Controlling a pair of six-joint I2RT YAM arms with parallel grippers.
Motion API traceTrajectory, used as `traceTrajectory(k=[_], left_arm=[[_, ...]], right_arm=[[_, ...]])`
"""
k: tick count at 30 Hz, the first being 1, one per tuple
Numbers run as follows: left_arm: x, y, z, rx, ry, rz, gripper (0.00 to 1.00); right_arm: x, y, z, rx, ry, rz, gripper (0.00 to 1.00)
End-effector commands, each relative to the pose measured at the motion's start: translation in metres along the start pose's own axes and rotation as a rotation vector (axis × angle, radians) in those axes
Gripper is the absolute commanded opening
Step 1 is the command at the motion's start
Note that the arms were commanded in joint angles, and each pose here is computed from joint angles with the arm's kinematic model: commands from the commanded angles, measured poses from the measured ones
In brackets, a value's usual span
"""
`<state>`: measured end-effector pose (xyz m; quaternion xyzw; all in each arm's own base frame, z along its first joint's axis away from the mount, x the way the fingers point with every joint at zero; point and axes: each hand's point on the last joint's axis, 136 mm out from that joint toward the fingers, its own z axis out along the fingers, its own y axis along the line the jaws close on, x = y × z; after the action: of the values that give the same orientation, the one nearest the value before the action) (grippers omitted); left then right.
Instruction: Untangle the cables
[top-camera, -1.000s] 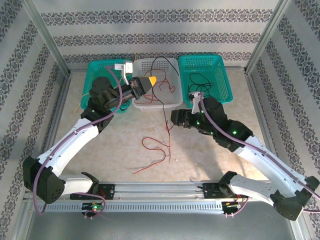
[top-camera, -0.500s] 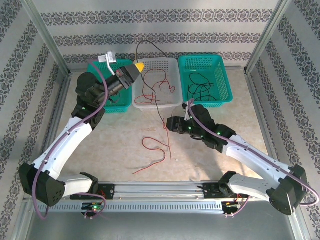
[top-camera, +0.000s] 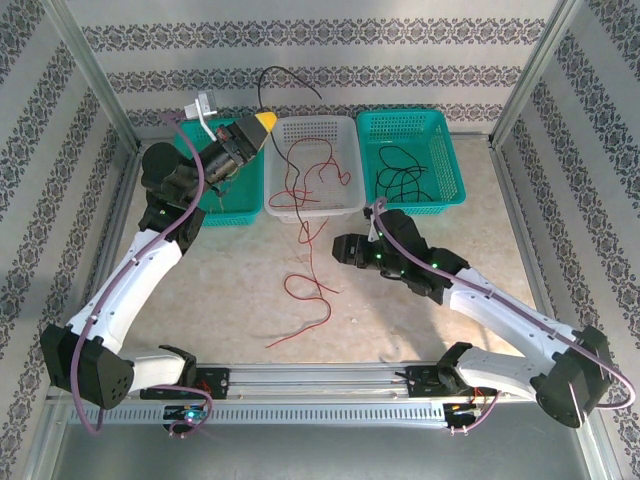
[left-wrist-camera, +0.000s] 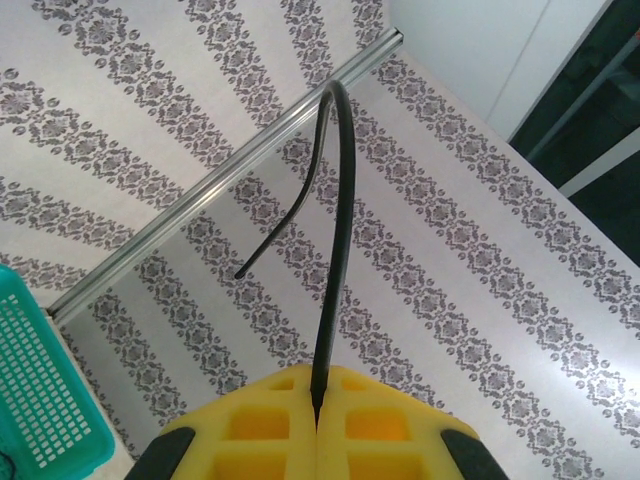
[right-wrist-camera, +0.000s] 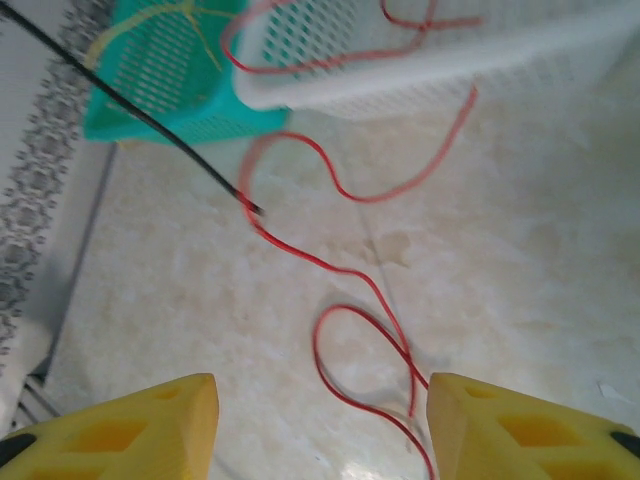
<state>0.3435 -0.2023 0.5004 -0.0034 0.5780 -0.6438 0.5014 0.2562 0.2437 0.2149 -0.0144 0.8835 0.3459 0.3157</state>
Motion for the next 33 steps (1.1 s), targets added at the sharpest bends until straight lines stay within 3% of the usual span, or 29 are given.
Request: traceTrajectory(k=[1, 10, 21, 26, 33], left_arm=[[-0.013, -0.032, 0.0, 0.103, -0.013, 0.032, 0.0], [0.0, -0.022, 0.007, 0.102, 0.065, -0.018, 0.0], [0.017, -0.024, 0.014, 0.12, 0.153, -0.022, 0.0], [0.027, -0.031, 0.019, 0.148, 0.203, -0.016, 0.0], [0.037, -0.03, 0.02, 0.146, 0.233, 0.0, 0.0]], right_arm=[[-0.033, 0.042, -0.028, -0.103, -0.093, -0.089, 0.6], [-0.094, 0.139, -0.089, -0.251, -0.236, -0.346, 0.69], [-0.115, 0.19, -0.075, -0.324, -0.195, -0.459, 0.63], [-0.115, 0.201, -0.066, -0.326, -0.176, -0.478, 0.54], [-0.116, 0.204, -0.07, -0.319, -0.197, -0.496, 0.16]])
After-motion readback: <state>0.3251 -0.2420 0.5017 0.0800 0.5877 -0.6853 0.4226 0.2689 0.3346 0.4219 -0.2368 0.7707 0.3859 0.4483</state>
